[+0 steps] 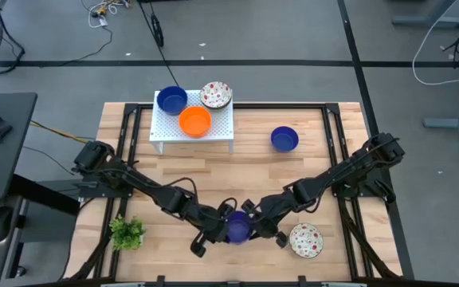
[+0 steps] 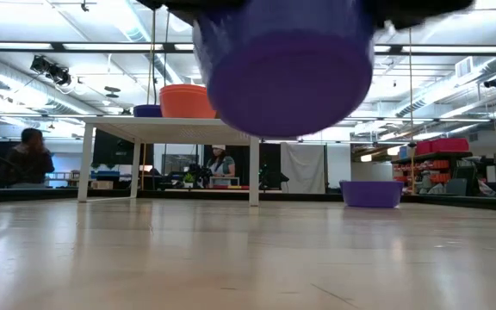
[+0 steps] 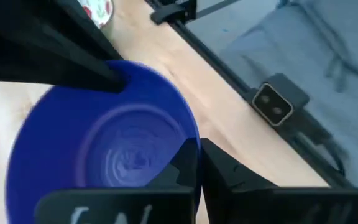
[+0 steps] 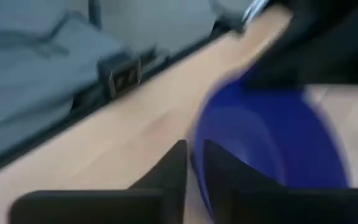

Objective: Pick & Place Mini bowls
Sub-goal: Stack the blue bowl on top of the blue bowls on the shelf

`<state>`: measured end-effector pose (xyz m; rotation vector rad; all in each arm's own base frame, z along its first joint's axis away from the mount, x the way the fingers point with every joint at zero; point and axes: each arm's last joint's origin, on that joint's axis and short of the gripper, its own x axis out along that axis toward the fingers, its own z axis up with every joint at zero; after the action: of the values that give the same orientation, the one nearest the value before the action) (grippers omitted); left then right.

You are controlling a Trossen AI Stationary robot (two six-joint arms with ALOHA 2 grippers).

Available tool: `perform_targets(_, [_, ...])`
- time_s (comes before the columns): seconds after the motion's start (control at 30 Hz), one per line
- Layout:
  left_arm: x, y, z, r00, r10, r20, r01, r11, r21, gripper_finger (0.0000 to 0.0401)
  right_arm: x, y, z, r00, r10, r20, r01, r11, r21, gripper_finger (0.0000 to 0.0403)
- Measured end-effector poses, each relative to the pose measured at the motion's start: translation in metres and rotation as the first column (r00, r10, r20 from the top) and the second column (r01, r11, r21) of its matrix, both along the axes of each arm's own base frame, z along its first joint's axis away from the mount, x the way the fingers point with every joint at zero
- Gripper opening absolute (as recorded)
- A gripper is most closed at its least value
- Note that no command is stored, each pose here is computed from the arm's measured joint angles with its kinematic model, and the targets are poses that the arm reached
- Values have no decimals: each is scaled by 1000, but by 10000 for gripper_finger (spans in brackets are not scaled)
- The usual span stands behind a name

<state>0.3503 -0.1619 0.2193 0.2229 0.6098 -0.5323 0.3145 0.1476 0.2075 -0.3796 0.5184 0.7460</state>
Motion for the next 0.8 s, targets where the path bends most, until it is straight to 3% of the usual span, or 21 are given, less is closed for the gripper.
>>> perform_targets(0.23, [0, 0, -1, 1000, 17, 17, -17, 999, 35, 6, 4, 1, 6, 998, 9, 55, -11, 999, 35, 154])
perform_targets(0.37, [-1, 0, -2, 1000, 24, 3, -24, 998, 53, 7, 1, 6, 9, 999, 14, 31, -17, 995, 97, 185])
perform_targets(0.5, [-8, 8, -11, 985, 145, -90, -128, 977, 171, 5, -11, 18, 19, 999, 43, 21, -45, 991, 126, 186])
perform_targets(0.63, [-25, 19, -8, 924, 339, -177, -286, 920, 268, 5, -33, 32, 28, 998, 20, -56, -13, 991, 132, 172])
perform_targets(0.8, [-56, 21, 43, 858, 490, -153, -430, 849, 308, 5, -55, 50, 32, 994, -58, -88, 67, 993, 95, 152])
